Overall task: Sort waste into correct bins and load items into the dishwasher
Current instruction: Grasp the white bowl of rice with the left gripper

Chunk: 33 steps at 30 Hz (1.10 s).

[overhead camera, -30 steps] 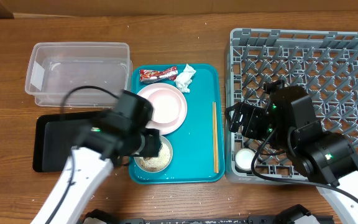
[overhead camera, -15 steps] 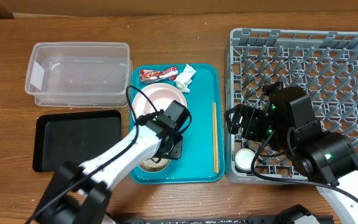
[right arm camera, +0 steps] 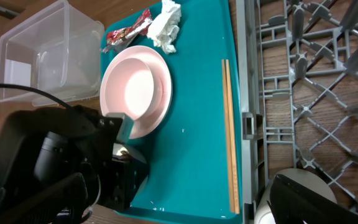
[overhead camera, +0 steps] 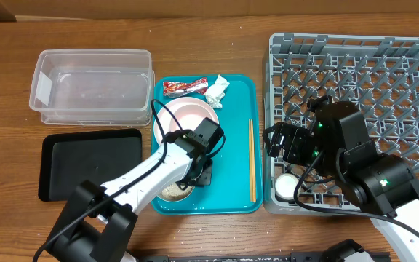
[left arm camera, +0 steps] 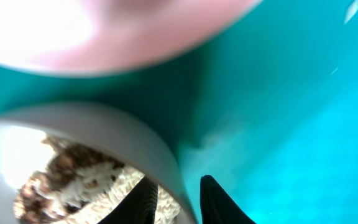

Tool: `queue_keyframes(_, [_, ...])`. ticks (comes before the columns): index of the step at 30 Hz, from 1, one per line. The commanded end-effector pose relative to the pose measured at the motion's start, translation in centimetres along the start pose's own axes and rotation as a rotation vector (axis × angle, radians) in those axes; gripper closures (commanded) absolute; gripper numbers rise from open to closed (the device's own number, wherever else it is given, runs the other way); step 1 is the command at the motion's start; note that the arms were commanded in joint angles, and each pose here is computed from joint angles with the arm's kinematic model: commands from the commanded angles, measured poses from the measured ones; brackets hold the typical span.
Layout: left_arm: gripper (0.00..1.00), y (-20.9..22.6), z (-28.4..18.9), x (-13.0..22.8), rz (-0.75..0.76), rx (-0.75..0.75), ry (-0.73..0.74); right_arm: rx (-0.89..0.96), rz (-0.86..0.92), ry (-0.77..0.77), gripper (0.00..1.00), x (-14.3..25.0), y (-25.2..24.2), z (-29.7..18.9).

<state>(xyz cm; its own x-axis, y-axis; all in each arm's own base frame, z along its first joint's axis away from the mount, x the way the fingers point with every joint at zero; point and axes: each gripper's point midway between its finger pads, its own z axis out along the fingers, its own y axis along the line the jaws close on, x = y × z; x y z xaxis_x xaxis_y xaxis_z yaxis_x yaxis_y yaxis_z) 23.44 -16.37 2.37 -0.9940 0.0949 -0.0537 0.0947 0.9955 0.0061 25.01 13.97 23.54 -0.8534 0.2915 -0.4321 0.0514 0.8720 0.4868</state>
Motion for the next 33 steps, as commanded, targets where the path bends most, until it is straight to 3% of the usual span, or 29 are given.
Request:
queue_keyframes(1, [0.71,0.1,-0.9,-1.9,-0.004,-0.048,-0.083,-0.024,-0.014,-0.018,0.04,-0.4,0.7,-0.5])
queue_keyframes(7, [0.71,-0.4,-0.9,-1.7,0.021,-0.057,-0.092,-0.024,-0.014,-0.018,0.03,-0.4,0.7,-0.5])
queue_keyframes(15, [0.81,-1.5,-0.1,-0.8,0.061,-0.076,-0.082,-0.024,-0.014,-0.017,0.03,-0.4,0.7,-0.5])
queue_keyframes(20, [0.83,-1.6,0.6,-0.3,0.081,-0.103,-0.063,-0.024,-0.014,-0.018,0.03,-0.4,0.7,-0.5])
queue_keyframes(23, [0.96,-1.5,0.8,-0.2,0.082,-0.109,-0.053,-0.024,-0.014,-0.017,0.03,-0.4,0.7,-0.5])
queue_keyframes(24, [0.96,-1.5,0.8,-0.2,0.082,-0.109,-0.053,-0.024,-0.014,-0.017,0.03,-0.4,0.7,-0.5])
queue_keyframes(33, [0.96,-2.1,-3.9,-1.4,0.057,-0.098,-0.074,-0.014,-0.014,-0.022,0.03,-0.5,0.5,-0.5])
